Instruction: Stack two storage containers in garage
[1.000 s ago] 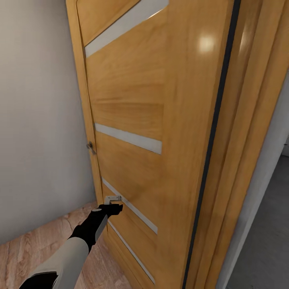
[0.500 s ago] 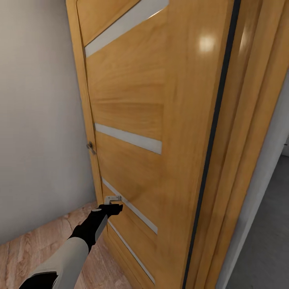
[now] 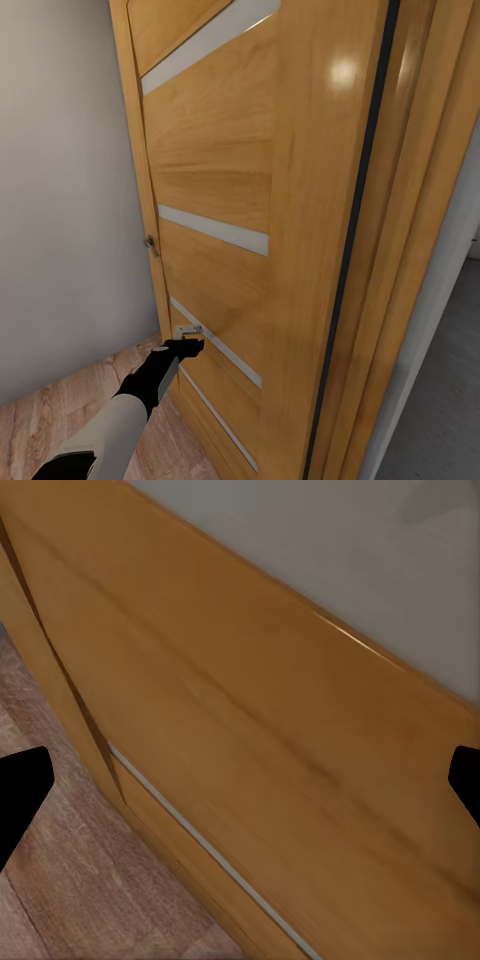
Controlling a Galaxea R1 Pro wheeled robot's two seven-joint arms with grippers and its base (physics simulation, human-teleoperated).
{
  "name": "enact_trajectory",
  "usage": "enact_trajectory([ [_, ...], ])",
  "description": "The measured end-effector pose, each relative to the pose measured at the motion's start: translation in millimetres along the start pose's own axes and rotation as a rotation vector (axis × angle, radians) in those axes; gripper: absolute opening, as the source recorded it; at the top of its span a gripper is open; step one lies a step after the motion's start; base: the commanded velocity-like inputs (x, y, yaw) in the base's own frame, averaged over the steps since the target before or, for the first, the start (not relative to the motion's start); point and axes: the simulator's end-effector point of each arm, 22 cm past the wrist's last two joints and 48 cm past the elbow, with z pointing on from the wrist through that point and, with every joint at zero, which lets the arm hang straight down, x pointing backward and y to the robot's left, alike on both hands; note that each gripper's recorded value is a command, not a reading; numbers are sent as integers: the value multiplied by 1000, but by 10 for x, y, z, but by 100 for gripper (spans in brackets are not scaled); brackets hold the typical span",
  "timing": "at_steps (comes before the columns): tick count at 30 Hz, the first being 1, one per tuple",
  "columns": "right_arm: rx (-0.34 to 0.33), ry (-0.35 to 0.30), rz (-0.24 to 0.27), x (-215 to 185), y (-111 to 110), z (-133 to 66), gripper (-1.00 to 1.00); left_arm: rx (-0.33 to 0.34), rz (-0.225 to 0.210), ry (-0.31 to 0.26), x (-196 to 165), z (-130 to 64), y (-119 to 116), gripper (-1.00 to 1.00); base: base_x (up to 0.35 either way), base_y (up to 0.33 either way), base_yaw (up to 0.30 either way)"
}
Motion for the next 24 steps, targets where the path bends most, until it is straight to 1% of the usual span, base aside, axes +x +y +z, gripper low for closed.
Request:
enact_trajectory([
  [6, -3, 0, -1, 0, 6, 0, 100, -1, 2, 0, -2, 0, -1, 100, 0, 0, -10],
  [12, -3, -1, -1, -3, 7, 3, 100, -17, 10, -3, -18, -4, 106, 100, 0, 0, -146],
  [14, -3, -1, -1, -3, 6, 3, 100, -17, 11, -2, -12, -4, 102, 100, 0, 0, -56],
  [24, -1, -1, 0, -3, 3, 3, 100, -14, 10, -2, -11, -3, 84, 100, 0, 0, -6],
])
